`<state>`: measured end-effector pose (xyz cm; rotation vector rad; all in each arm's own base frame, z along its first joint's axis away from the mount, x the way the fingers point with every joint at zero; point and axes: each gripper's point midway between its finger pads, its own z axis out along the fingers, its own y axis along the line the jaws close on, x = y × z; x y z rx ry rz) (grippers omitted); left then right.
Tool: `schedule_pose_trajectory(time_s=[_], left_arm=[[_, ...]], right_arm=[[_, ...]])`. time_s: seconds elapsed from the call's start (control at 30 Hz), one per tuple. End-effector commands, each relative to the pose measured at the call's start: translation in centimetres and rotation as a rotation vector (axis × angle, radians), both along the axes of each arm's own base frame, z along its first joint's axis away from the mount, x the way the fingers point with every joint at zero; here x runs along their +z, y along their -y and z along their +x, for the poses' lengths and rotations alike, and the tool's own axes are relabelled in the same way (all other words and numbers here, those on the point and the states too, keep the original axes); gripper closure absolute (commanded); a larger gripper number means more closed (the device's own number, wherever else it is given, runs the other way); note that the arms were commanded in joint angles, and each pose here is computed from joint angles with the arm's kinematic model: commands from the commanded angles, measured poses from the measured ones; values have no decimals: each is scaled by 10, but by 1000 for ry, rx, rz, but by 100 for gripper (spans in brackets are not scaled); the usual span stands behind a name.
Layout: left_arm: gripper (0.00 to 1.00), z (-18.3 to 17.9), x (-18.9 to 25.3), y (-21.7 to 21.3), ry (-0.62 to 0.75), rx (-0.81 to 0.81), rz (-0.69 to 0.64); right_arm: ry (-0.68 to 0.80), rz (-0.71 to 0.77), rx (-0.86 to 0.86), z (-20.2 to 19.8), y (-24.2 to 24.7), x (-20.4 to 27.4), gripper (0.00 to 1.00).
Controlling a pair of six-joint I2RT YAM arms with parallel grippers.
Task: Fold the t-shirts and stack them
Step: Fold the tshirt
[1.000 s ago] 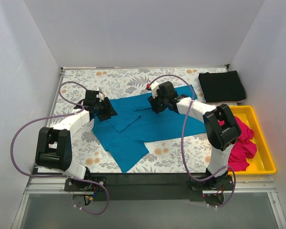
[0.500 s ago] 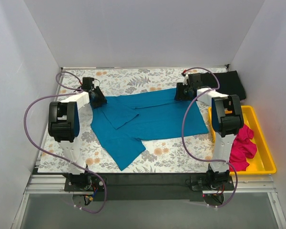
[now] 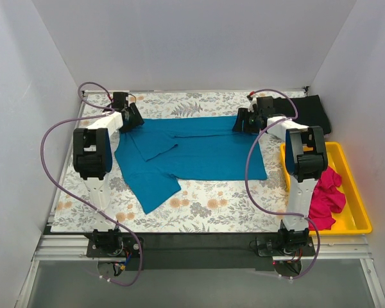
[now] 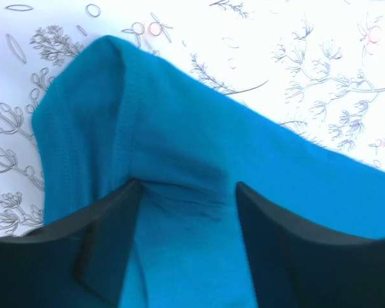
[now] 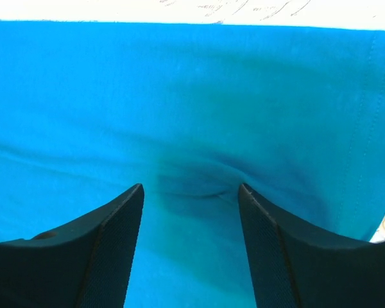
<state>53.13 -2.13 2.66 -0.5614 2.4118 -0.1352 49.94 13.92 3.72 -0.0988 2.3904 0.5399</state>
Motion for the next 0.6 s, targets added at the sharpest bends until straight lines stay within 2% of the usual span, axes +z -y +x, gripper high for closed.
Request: schedule_pose_trajectory(time_s=[0.0, 0.1, 0.13, 0.17, 0.2, 0.3, 0.37, 0.43, 0.47, 0.53, 0.57], left_arm=[[34, -16, 5, -19, -68, 22, 44], [25, -25, 55, -21, -2, 64, 35], [25, -33, 81, -22, 36, 80, 31], [25, -48, 82, -21, 25, 117, 5], [26, -62, 100, -24, 45, 154, 3], [34, -136, 93, -21, -42, 266, -63], [38, -190, 77, -24, -104, 305, -51], [41, -226, 56, -27, -175, 326, -27], [41, -236, 62, -32, -150, 341, -8], [43, -266, 39, -34, -199, 349, 6], [44, -269, 37, -31, -200, 344, -7]], right_arm=[[85, 39, 37, 2, -5, 57, 30], [62, 7, -12, -22, 5, 68, 28], [72, 7, -28, -30, 8, 81, 28], [45, -20, -56, -41, 14, 75, 27], [28, -58, -85, -55, 21, 79, 27], [-73, -137, -63, -115, 26, 66, 28], [-121, -175, -19, -153, 22, 57, 29], [-128, -228, -17, -175, 25, 51, 28], [-115, -229, 0, -183, 21, 55, 28], [-149, -283, -23, -204, 35, 37, 28], [-146, -288, -29, -207, 38, 36, 29]])
